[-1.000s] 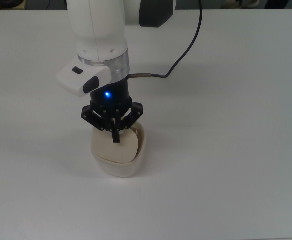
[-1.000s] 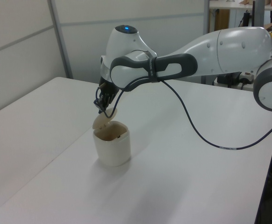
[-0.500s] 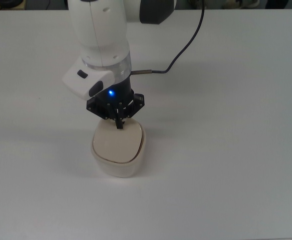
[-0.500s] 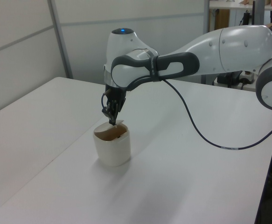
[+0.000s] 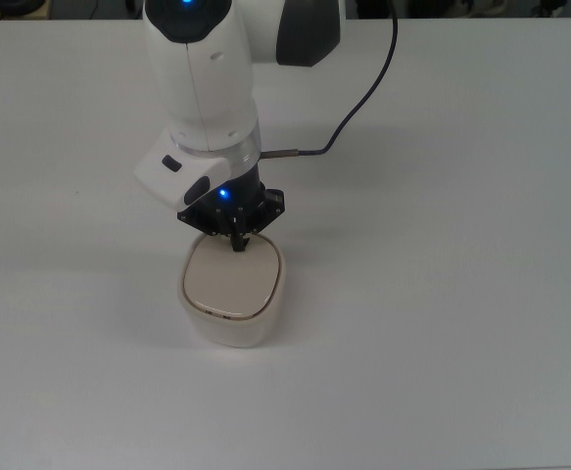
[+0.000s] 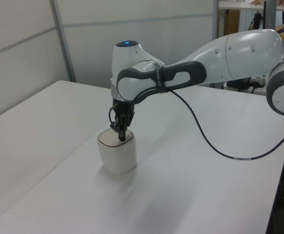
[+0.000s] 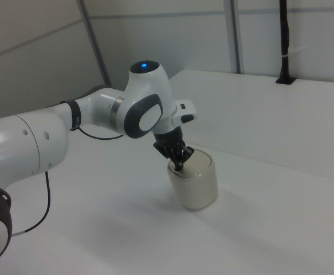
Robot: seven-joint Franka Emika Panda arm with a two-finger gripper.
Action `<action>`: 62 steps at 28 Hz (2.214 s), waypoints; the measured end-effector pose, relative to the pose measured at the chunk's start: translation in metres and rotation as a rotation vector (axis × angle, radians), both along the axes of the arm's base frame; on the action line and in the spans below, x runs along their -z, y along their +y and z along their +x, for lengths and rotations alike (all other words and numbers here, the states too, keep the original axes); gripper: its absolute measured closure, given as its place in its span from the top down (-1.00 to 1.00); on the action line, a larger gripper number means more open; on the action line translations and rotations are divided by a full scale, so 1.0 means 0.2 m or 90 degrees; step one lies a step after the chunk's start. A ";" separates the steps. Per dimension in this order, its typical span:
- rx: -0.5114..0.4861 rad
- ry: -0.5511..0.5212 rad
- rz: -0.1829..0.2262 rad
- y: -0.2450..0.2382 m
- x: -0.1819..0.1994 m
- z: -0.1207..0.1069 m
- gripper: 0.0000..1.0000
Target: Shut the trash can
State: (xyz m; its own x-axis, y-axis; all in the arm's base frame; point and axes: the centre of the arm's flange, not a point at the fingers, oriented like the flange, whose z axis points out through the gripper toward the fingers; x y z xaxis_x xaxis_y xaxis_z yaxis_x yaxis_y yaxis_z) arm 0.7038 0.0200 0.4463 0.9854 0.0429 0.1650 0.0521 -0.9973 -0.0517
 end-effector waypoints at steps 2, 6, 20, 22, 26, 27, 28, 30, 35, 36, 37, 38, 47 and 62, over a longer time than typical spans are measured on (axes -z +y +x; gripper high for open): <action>-0.001 0.001 -0.001 0.00 0.01 0.00 -0.98; -0.001 0.003 -0.001 0.00 0.02 0.00 -0.98; -0.004 0.002 -0.006 0.00 0.01 0.00 -0.93; -0.002 -0.003 -0.006 0.00 -0.01 0.01 -0.93; 0.001 -0.009 -0.006 -0.02 -0.08 0.01 -0.93; 0.001 -0.010 -0.006 -0.03 -0.11 0.00 -0.92; 0.002 -0.014 -0.006 -0.03 -0.16 -0.01 -0.91; 0.003 -0.020 -0.005 -0.04 -0.22 -0.02 -0.88; 0.000 -0.001 -0.004 -0.04 -0.33 -0.09 -0.62; 0.000 0.007 -0.004 -0.04 -0.34 -0.10 -0.55; -0.001 0.015 -0.004 -0.04 -0.34 -0.11 -0.48; -0.002 0.024 -0.005 -0.04 -0.33 -0.12 -0.42; -0.011 0.070 -0.047 -0.06 -0.29 -0.15 0.23; -0.014 0.100 -0.065 -0.07 -0.27 -0.18 1.00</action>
